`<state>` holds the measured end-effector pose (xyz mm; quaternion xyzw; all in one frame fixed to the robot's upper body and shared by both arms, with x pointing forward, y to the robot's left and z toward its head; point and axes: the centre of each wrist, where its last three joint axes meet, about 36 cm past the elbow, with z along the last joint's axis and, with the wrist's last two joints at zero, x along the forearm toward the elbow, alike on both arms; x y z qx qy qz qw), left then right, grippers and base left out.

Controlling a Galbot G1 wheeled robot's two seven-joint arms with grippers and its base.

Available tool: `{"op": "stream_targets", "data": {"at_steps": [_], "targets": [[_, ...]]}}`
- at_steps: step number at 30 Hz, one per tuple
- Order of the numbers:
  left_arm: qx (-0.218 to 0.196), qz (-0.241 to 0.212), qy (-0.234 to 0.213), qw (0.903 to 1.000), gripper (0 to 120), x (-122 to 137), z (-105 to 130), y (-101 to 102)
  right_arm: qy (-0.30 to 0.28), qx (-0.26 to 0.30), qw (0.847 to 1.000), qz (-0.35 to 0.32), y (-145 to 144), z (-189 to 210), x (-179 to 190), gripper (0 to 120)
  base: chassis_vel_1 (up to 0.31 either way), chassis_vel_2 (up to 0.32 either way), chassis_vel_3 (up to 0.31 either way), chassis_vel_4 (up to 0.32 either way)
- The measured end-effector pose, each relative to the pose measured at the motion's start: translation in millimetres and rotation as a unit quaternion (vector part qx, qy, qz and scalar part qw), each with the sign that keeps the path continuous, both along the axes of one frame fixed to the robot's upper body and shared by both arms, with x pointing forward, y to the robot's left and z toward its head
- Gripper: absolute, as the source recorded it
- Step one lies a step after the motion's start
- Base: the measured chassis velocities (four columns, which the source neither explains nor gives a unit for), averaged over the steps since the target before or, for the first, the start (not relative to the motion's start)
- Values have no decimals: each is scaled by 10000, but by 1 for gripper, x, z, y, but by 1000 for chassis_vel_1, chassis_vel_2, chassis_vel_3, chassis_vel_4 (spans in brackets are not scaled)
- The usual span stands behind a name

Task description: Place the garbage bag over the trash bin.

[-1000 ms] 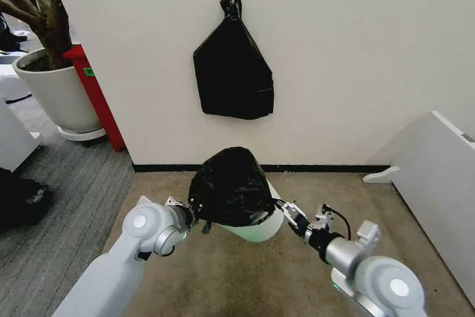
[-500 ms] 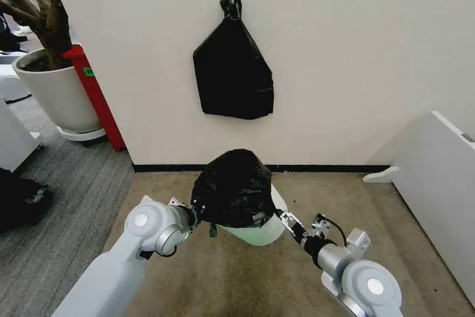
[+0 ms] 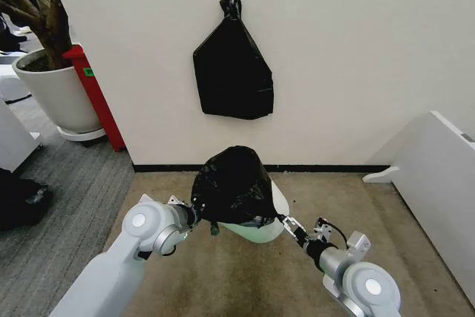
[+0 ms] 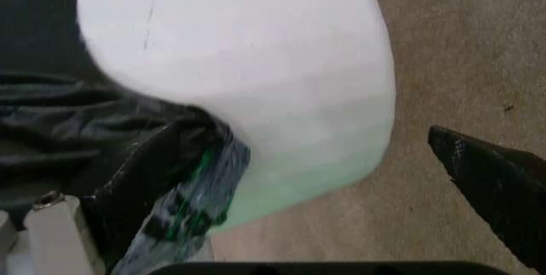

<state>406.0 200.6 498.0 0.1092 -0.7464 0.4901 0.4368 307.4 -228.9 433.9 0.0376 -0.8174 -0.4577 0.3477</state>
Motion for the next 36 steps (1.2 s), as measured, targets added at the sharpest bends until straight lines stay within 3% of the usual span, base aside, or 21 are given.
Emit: {"op": "stream_targets", "data": {"at_steps": [6,11,15,18,23,36], "targets": [[750,-113,-649,9950,1,-10,1,0,-34,2,9999,133,-12,18,-30,100,0,0,0,0],[1356,-298,-838,9868,1,-14,-9,-1,-126,-87,9999,-14,-26,29,-41,100,0,0,0,0],[1748,-453,-680,9812,1,-9,-11,-12,-369,-222,9987,-258,-41,47,-45,100,0,0,0,0],[1879,-477,-699,9785,1,-5,-12,-19,-494,-282,9977,-364,-47,55,-45,100,0,0,0,0],[2136,-852,-660,9710,1,7,-24,-56,-792,-475,9940,-580,-58,74,-48,100,0,0,0,0],[2403,-1117,-269,9639,1,20,-33,-108,-1202,-650,9894,-483,-45,83,-46,100,0,0,0,0]]}}
